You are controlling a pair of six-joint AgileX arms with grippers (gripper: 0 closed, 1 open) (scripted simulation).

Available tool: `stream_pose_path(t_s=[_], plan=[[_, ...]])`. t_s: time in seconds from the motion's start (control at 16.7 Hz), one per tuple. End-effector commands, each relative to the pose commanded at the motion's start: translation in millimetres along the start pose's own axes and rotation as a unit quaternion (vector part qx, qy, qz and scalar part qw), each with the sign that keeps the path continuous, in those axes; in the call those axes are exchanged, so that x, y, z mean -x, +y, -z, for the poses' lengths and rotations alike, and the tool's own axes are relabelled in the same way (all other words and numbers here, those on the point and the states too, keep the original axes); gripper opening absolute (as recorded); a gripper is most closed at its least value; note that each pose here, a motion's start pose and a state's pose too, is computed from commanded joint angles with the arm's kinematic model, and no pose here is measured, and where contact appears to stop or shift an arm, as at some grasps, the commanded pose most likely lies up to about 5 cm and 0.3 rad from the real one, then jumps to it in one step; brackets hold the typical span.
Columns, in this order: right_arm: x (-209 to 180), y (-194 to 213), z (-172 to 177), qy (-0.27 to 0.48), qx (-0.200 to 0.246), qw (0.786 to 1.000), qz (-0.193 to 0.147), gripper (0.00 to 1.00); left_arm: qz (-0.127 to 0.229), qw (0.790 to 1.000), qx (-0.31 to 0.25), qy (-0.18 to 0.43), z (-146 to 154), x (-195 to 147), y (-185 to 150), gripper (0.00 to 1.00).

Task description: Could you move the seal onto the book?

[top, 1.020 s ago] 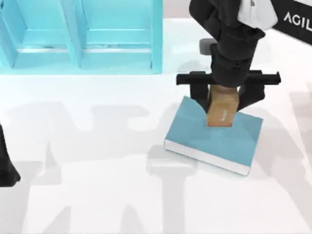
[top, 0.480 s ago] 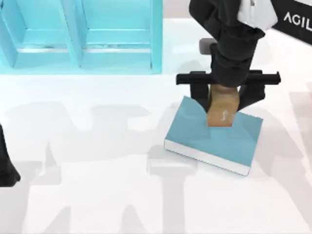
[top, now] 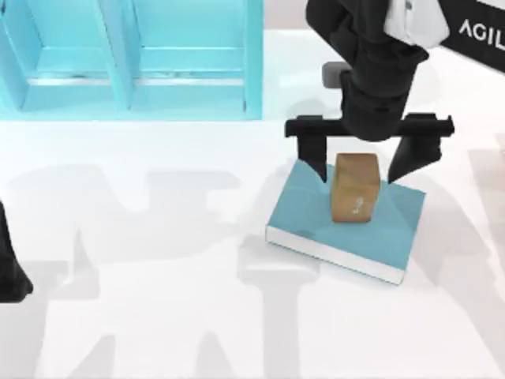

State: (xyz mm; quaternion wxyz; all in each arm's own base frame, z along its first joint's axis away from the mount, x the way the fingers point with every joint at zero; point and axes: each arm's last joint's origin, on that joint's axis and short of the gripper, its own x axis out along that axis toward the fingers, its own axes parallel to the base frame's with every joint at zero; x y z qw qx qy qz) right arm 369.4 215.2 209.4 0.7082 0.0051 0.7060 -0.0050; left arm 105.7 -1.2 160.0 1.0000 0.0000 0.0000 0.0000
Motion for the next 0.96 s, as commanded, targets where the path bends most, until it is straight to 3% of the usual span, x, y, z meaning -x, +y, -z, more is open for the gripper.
stream_pose_path(t_s=[0.54, 0.96], plan=[[0.5, -0.4, -0.3, 0.001, -0.001, 1.000, 0.000, 1.00, 0.000, 1.000, 0.000, 0.000, 0.0, 0.0, 0.0, 1.00], [29.9, -0.4, -0.4, 0.000, -0.001, 1.000, 0.000, 1.00, 0.000, 1.000, 0.000, 0.000, 0.0, 0.0, 0.0, 1.00]])
